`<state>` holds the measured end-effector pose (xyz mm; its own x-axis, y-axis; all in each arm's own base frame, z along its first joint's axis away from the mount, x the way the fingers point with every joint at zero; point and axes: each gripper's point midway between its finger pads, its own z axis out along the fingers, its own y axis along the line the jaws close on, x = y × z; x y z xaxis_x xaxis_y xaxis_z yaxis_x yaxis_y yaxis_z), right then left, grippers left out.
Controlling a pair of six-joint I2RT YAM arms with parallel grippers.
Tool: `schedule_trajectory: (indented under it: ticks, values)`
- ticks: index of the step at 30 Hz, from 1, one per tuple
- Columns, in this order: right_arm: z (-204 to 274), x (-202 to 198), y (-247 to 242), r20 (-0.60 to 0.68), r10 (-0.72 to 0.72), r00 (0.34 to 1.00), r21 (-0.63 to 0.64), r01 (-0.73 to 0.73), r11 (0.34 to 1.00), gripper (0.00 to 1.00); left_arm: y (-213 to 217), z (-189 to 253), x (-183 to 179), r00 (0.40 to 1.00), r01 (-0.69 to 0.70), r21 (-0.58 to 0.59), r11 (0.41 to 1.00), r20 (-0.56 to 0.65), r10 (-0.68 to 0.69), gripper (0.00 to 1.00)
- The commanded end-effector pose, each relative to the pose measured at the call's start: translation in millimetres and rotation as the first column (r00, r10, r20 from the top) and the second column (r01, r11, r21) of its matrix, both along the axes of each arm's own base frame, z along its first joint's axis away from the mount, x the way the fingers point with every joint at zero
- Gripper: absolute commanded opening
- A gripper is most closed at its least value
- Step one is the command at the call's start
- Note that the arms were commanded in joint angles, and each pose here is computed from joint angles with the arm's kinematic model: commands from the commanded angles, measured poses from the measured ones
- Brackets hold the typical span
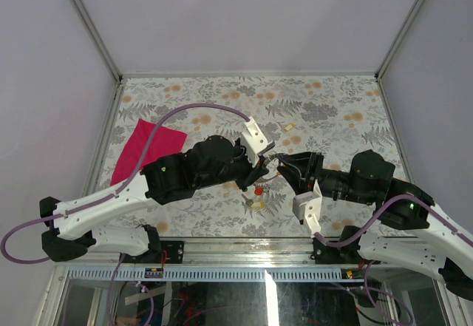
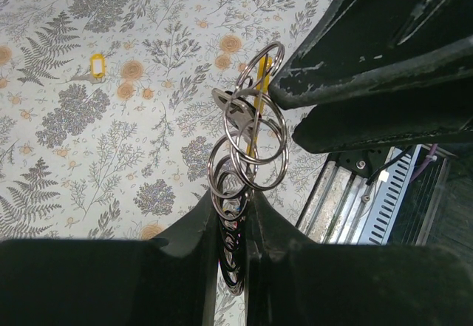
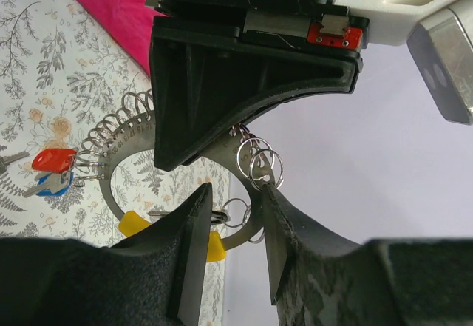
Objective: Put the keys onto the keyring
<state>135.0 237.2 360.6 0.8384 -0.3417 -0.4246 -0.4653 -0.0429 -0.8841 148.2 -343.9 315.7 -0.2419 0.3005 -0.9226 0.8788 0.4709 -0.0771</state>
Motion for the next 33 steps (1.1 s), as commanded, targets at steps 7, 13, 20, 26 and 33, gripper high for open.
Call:
schedule_trajectory:
  ticks: [7, 13, 20, 26, 33]
  values:
    - [35.4, -2.9, -4.0, 0.071, 0.006, 0.997, 0.074, -0.011, 0.997, 0.39, -2.9, 21.9, 1.9, 1.000, -0.009, -0.063, 0.998, 0.020, 0.011, 0.00]
    - [38.1, -5.2, -5.2, 0.070, 0.013, 0.997, 0.075, -0.018, 0.997, 0.40, -4.6, 20.1, 1.8, 1.000, -0.007, -0.060, 0.998, 0.016, 0.008, 0.00]
    - [23.6, -2.9, 2.2, 0.048, 0.027, 0.998, 0.025, -0.028, 0.999, 0.40, -7.4, 19.4, 1.1, 1.000, 0.004, -0.056, 0.998, 0.015, -0.004, 0.00]
    - [18.9, 0.2, 3.9, 0.048, 0.020, 0.999, 0.009, -0.020, 1.000, 0.38, -7.0, 18.4, 0.6, 1.000, 0.005, -0.054, 0.999, 0.014, -0.005, 0.00]
    - [14.7, 3.1, 2.5, 0.052, 0.003, 0.999, 0.003, -0.003, 1.000, 0.26, -6.6, 19.1, 0.8, 1.000, 0.006, -0.054, 0.999, 0.017, -0.005, 0.00]
